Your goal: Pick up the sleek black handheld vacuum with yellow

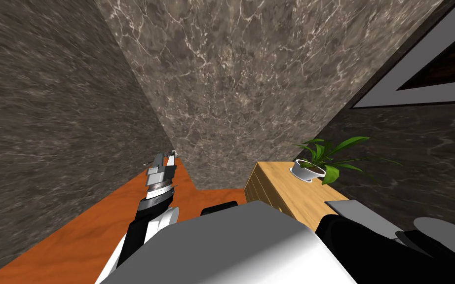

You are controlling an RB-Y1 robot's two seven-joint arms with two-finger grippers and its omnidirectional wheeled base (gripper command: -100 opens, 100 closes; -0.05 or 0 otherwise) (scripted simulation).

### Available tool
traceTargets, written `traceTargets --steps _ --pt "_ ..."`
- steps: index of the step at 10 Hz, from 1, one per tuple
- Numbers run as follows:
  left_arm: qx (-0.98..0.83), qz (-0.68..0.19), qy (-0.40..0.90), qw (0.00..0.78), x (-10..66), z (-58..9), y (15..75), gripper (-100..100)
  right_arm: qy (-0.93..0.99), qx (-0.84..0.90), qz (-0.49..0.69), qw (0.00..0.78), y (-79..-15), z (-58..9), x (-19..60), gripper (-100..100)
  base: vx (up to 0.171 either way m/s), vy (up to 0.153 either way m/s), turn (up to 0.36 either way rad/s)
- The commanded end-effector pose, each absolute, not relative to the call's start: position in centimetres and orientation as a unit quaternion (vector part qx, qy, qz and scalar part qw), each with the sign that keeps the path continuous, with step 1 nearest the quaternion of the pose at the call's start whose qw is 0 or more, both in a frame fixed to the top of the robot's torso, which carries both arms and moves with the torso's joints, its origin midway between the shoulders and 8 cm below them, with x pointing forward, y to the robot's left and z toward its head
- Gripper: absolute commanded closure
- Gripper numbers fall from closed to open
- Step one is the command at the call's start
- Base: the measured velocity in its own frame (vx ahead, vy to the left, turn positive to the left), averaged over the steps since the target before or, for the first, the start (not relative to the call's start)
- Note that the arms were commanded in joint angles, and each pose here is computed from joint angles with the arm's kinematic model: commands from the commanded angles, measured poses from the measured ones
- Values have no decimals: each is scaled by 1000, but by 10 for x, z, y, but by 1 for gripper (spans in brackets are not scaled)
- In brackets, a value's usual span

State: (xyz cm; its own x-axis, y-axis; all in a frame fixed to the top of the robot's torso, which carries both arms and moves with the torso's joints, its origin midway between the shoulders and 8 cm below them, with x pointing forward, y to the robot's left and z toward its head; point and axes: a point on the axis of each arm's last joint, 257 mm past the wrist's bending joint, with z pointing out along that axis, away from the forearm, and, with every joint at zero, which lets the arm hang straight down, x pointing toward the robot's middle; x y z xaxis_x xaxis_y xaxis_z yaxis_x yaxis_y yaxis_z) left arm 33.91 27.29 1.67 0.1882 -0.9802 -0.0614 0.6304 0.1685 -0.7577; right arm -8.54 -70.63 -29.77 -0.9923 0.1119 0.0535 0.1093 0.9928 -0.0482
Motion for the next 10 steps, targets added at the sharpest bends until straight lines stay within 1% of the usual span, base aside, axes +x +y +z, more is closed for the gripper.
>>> traceTargets --steps 1,3,4,5,6,10 --pt "-304 -569 288 708 339 17 273 0 -996 -82 21 26 -704 -306 -93 -100 -192 -7 375" --pt "-304 -569 287 708 339 17 273 0 -993 -117 20 25 -701 -318 -103 -100 -208 21 358" --pt "-304 -569 287 708 339 17 273 0 -992 -126 19 25 -700 -321 -105 -100 -179 18 223" --pt "-304 -569 288 708 339 17 273 0 -992 -118 20 25 -700 -319 -103 -100 -76 2 37" --pt "-304 -568 288 708 339 17 273 0 -992 -120 20 25 -700 -319 -104 100 -14 1 -11" --pt "-304 -568 288 708 339 17 273 0 -992 -120 20 24 -701 -319 -103 100 0 0 0"
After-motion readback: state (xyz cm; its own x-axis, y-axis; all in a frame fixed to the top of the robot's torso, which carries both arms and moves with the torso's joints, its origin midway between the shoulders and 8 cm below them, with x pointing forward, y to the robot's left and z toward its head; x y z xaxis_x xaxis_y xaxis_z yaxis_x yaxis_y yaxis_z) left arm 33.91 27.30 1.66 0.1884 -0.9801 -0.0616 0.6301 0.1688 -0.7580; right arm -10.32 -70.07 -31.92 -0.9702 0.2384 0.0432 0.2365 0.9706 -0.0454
